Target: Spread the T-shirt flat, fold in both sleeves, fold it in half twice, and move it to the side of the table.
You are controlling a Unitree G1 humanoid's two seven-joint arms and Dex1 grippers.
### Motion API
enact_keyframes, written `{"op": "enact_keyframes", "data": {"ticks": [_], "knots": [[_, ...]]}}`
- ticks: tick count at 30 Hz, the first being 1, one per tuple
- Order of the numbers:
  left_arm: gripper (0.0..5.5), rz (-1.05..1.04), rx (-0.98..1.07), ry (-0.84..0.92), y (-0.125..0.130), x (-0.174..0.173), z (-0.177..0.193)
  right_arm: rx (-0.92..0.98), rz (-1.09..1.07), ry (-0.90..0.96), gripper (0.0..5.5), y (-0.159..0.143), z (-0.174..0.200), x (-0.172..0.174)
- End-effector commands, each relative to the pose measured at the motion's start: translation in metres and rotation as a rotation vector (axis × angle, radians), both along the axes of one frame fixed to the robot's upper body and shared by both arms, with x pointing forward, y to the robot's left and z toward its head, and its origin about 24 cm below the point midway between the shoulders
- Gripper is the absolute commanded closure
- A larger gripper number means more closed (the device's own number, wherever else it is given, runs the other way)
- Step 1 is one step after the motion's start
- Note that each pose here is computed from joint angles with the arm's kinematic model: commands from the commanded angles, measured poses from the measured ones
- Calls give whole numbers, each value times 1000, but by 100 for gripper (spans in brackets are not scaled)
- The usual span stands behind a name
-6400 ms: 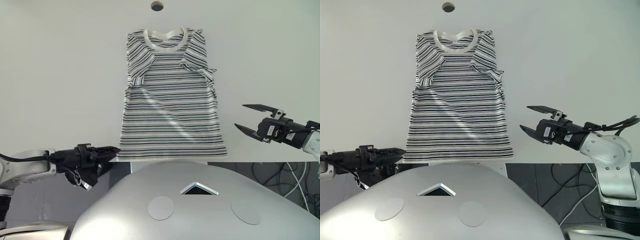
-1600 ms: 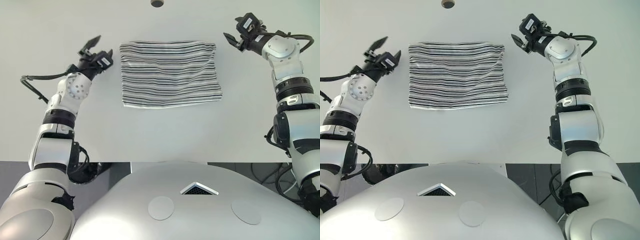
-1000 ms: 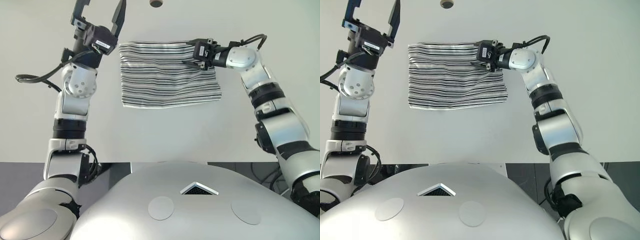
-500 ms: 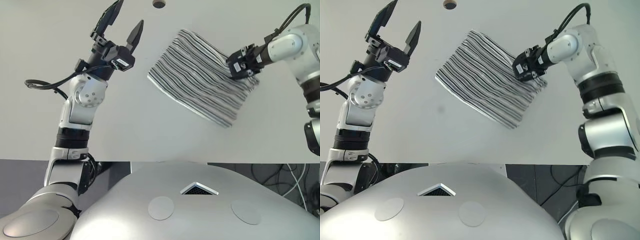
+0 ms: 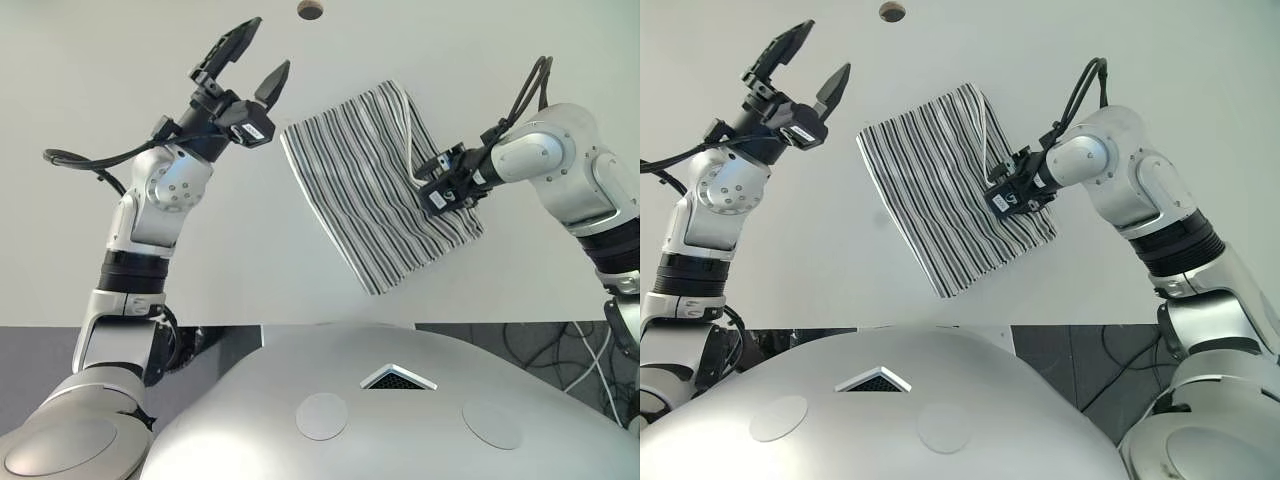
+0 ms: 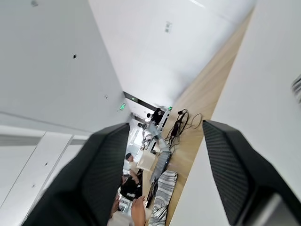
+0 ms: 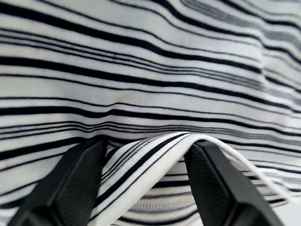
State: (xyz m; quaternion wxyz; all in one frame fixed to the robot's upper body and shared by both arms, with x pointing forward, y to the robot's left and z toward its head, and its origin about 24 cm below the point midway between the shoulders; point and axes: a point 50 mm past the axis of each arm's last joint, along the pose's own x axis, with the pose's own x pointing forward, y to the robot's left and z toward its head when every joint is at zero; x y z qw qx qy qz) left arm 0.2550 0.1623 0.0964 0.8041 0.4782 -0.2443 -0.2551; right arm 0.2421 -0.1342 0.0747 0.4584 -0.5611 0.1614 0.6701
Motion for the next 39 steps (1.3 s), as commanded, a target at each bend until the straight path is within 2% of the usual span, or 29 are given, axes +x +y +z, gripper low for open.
{"op": "enact_keyframes", "data": {"ticks": [1, 7, 12, 17, 19, 21, 23, 30, 33, 36, 39], "knots": [[265, -24, 94, 19, 1, -1, -6, 87, -24, 35, 255, 29, -23, 0], [265, -148, 174, 101, -21, -24, -34, 33, -127, -12, 255, 11, -27, 11], [265, -173, 194, 112, -26, -33, -35, 112, -183, 14, 255, 14, -23, 5], [265, -228, 267, 199, -36, -53, -59, 172, -323, 86, 255, 1, -12, -17], [265, -211, 311, 243, -34, -56, -72, 164, -387, 84, 255, -9, -8, -30], [265, -181, 372, 285, -25, -55, -87, 154, -446, -24, 255, -17, -4, -36], [265, -153, 440, 306, -13, -54, -98, 157, -460, -47, 255, -19, 2, -42], [265, -135, 538, 256, 14, -42, -100, 389, -593, -193, 255, -20, 41, -37], [265, -167, 438, 148, 10, -30, -80, 531, -653, -216, 255, -20, 57, -39], [265, -271, 142, -50, -6, -31, -21, 600, -650, -230, 255, -27, 64, -45], [265, -322, 47, -205, 4, -41, 28, 614, -593, -225, 255, -42, 60, -57]]}}
